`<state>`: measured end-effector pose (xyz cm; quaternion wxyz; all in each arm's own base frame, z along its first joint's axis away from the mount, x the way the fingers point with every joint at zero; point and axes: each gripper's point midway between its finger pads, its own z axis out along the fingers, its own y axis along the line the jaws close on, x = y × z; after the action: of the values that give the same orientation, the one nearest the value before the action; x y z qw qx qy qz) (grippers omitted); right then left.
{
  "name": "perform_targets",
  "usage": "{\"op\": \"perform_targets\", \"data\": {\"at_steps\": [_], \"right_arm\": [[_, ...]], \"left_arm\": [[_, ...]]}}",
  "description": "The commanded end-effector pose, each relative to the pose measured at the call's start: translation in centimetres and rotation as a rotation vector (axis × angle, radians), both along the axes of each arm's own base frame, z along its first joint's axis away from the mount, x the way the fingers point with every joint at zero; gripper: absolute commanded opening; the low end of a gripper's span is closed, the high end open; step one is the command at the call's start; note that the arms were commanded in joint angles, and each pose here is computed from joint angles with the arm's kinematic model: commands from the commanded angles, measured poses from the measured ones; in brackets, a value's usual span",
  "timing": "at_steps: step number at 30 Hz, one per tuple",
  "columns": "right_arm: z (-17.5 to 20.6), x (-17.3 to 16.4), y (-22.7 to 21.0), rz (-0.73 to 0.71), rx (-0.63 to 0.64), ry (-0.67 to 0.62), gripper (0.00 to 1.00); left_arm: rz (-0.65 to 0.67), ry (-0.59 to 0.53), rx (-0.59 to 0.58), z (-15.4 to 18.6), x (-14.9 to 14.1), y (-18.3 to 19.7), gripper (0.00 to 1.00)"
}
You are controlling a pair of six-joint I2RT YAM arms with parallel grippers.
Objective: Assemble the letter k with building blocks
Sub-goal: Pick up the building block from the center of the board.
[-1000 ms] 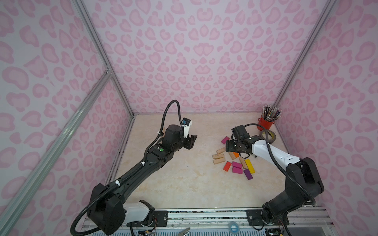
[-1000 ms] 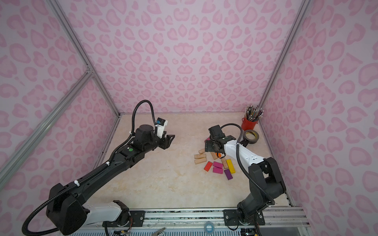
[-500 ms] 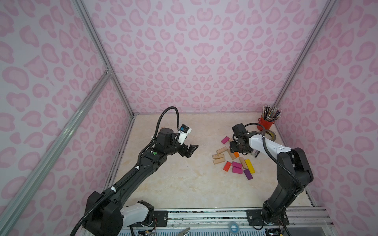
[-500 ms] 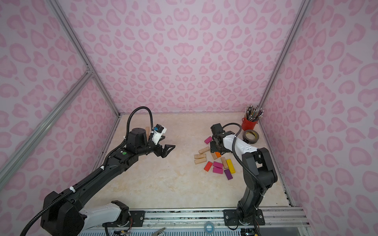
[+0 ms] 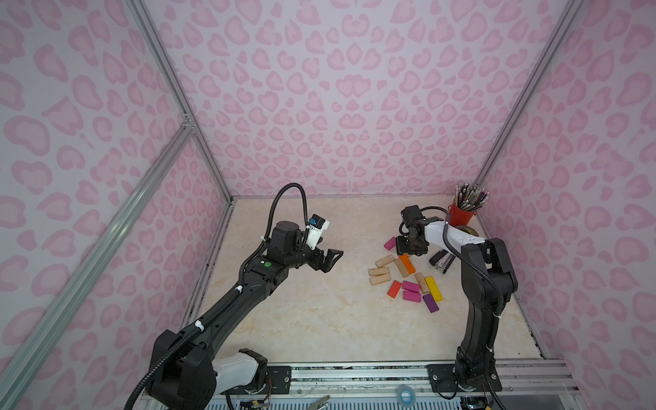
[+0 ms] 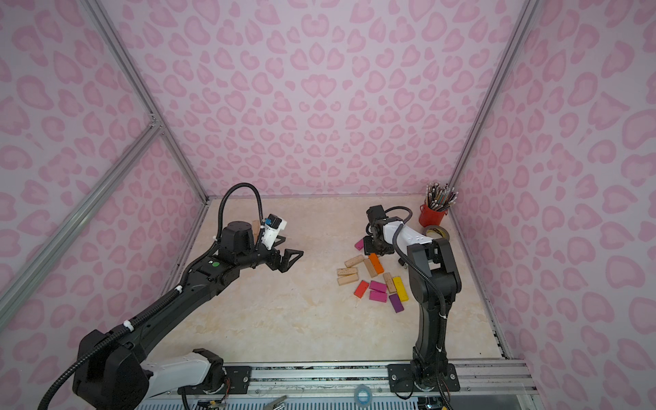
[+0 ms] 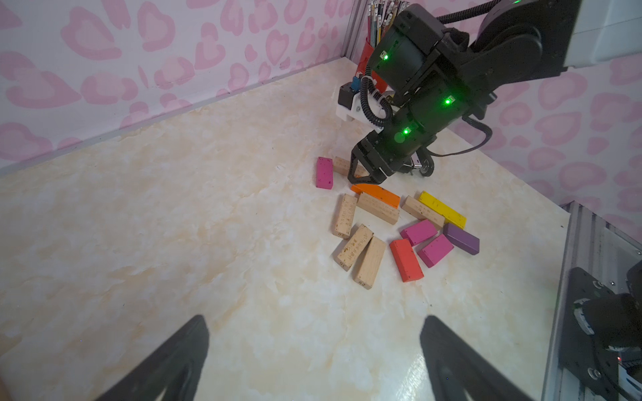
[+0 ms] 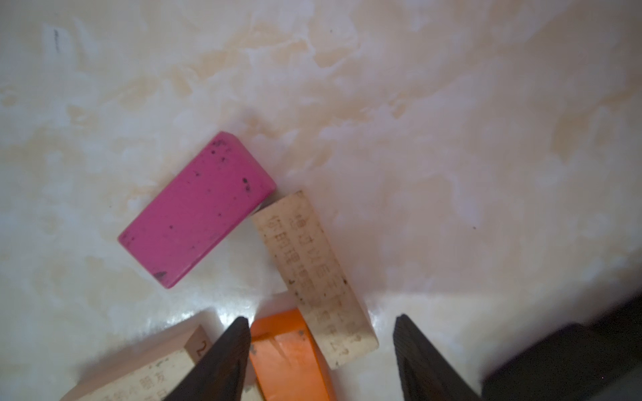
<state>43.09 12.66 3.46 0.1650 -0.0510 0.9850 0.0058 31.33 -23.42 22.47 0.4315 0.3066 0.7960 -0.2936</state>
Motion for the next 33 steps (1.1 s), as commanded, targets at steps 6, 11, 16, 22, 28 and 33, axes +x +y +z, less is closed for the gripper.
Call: {"op": "perform_targets", "data": {"at_steps": [6,11,16,22,28,33], "right_arm": [[-1.8,0.3,-0.7,-0.010,-0.014,0.043,0.51],[-2.0,0.6,-1.4,-0.032,-0.026,0.048,0.32],[1.3,1.2,-1.5,-0.067,-0.007,-0.030,0.23],[7.1,-0.6,5.9,-0.058,0.198,-0.166,0.21],[7.0,-5.0,17.8,0.009,0.315,-0.177,0.20],[4.7,-6.8,23.6,0.038,0.321,-0.159,0.18]], "left_arm": [[-0.006,-0.013,-0.008,0.2,0.0,-0.1,0.97],[0.006,-0.018,-0.005,0.3,0.1,0.2,0.97],[0.061,-0.024,-0.010,0.6,0.8,1.1,0.97],[0.300,0.000,-0.022,0.7,4.0,5.7,0.95],[0.612,0.083,-0.017,-0.4,7.4,13.3,0.95],[0.766,0.104,-0.036,-0.5,8.2,17.3,0.93]]}}
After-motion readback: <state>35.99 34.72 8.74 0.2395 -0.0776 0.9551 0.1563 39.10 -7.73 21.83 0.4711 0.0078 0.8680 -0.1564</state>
